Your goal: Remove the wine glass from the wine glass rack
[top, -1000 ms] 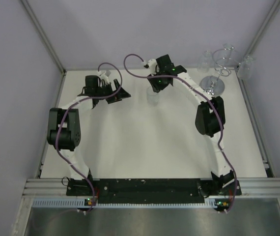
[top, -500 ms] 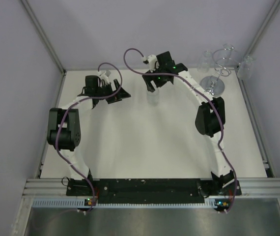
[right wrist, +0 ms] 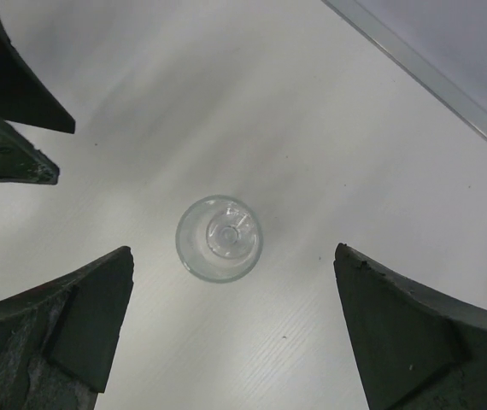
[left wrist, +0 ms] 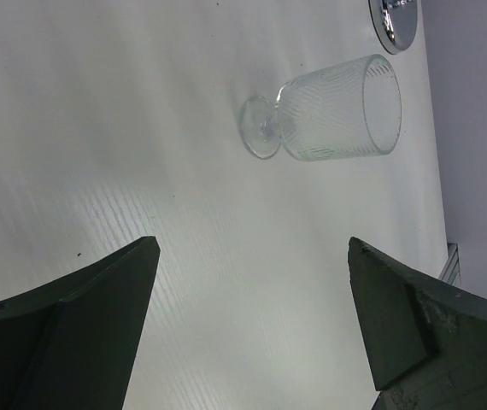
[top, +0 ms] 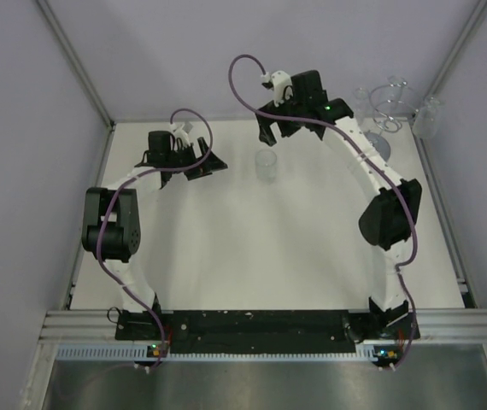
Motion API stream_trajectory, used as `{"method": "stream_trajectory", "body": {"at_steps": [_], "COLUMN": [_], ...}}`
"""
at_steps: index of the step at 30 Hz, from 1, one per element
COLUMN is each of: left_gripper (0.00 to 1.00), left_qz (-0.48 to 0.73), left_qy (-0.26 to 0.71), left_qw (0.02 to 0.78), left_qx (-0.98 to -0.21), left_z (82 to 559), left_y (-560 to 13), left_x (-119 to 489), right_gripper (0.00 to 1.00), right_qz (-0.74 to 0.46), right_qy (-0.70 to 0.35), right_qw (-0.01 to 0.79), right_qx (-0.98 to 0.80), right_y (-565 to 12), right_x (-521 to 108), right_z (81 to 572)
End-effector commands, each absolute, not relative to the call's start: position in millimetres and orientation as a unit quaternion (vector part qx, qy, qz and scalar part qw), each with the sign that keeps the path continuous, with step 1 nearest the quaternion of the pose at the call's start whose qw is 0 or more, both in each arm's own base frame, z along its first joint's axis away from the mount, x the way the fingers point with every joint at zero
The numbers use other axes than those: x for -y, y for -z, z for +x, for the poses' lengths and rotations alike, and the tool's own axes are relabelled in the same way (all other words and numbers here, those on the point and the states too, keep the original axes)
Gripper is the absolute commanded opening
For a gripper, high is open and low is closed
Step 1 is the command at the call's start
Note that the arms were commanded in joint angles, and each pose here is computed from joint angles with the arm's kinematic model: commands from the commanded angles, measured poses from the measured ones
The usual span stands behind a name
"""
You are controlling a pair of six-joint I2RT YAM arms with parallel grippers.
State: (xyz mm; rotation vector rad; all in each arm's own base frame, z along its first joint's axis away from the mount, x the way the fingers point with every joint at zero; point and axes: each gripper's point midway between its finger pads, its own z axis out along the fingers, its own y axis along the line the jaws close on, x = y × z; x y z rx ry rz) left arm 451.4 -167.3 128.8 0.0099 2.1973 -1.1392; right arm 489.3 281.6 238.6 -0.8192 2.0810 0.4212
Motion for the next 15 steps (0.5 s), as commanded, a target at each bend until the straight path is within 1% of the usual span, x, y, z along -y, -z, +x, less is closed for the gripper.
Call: {"method": "stream_trajectory", "body": {"at_steps": [1, 10, 14, 15], "left_gripper": [0.96, 0.96, 0.96, 0.99], "left_qz": [0.025, 0.025, 0.025, 0.193], "left_qy": [0.434, 0.434, 0.434, 0.175], "left_qw": [0.366, 0.366, 0.366, 0.671], "left_qx": [-0.823, -0.823, -0.823, -0.694], "left_z": [457, 457, 457, 401], "left_y": [-157, -157, -157, -370], "left_x": [166, 166, 166, 103], "right_gripper": [0.99, 0.99, 0.99, 0.99], "right_qz": [-0.337, -0.343, -0.344, -0.345], "right_qy": [-0.198, -0.205, -0.203, -0.203], "right_qw": [0.455, 0.434, 0.423, 0.427], "right_qx": [-0.800, -0.807, -0.814, -0.811], "right_y": [-289, -282, -267, -266], "right_x": [-277, -247, -229, -226], "right_z": [461, 414, 394, 389]}}
